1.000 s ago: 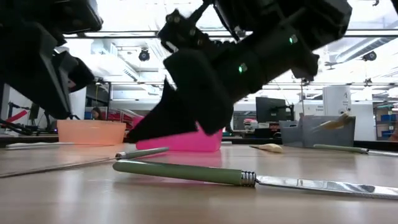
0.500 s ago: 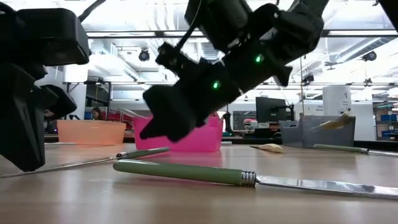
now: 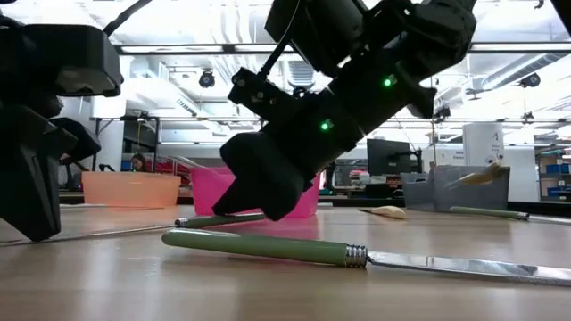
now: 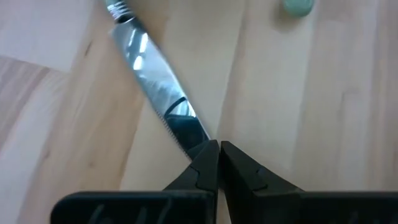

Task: Sort silverware by color (type)
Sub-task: Put the middle green table knife into the orange bin

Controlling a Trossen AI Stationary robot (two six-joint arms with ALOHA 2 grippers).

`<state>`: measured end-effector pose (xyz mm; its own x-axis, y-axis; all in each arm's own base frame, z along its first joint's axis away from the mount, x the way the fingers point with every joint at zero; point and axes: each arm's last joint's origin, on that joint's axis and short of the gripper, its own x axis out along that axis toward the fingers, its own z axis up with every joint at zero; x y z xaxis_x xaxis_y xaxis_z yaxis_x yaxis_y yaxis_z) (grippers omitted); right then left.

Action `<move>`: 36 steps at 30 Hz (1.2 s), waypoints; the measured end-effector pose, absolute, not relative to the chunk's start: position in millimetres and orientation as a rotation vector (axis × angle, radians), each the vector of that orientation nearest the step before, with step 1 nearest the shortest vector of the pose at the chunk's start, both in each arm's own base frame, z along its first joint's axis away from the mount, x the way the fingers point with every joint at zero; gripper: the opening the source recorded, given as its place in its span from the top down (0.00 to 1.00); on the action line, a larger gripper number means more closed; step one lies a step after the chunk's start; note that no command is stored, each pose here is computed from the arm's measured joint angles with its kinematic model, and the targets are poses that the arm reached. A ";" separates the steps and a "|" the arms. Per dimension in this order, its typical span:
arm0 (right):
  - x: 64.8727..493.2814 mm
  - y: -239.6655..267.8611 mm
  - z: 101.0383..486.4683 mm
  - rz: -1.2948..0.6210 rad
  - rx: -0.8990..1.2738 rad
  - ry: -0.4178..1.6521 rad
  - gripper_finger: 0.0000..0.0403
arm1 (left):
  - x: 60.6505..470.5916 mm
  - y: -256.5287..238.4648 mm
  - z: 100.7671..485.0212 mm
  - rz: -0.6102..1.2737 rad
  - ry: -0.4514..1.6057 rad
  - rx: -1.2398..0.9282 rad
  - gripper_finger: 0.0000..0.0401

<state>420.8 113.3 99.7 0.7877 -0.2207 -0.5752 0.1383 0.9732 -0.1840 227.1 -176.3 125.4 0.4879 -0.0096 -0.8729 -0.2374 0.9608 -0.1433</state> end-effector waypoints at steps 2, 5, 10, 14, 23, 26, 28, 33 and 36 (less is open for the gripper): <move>417.6 116.1 102.2 -0.191 -0.128 0.657 0.93 | 225.4 -174.3 126.2 0.159 1.056 -0.242 1.00; 411.7 120.1 108.9 -0.177 -0.127 0.695 0.93 | 224.2 -172.1 126.5 0.176 1.057 -0.220 1.00; 399.3 125.9 124.4 -0.151 -0.154 0.764 0.93 | 222.6 -168.6 125.9 0.224 1.042 -0.173 1.00; 388.6 127.8 139.3 -0.138 -0.127 0.819 0.93 | 223.6 -166.7 126.2 0.262 1.003 -0.148 1.00; 368.7 135.5 163.4 -0.150 -0.120 0.874 0.93 | 233.4 -166.6 133.7 0.234 0.973 -0.107 1.00; 363.0 139.4 171.5 -0.139 -0.125 0.859 0.93 | 240.6 -171.4 143.3 0.208 0.939 -0.072 1.00; 358.3 143.0 176.9 -0.124 -0.124 0.844 0.93 | 245.6 -174.6 152.0 0.196 0.906 -0.048 1.00; 340.8 146.4 178.4 -0.091 -0.111 0.792 0.93 | 251.7 -179.1 173.7 0.173 0.922 0.033 1.00; 329.5 145.4 173.2 -0.062 -0.083 0.699 0.93 | 251.5 -179.0 178.3 0.179 0.950 0.067 1.00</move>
<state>329.5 145.4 173.2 0.7640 -0.0852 -0.6396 0.0294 0.9948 -0.0974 251.5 -179.0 178.3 0.5678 0.1816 -0.8029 -0.1223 0.9832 0.1358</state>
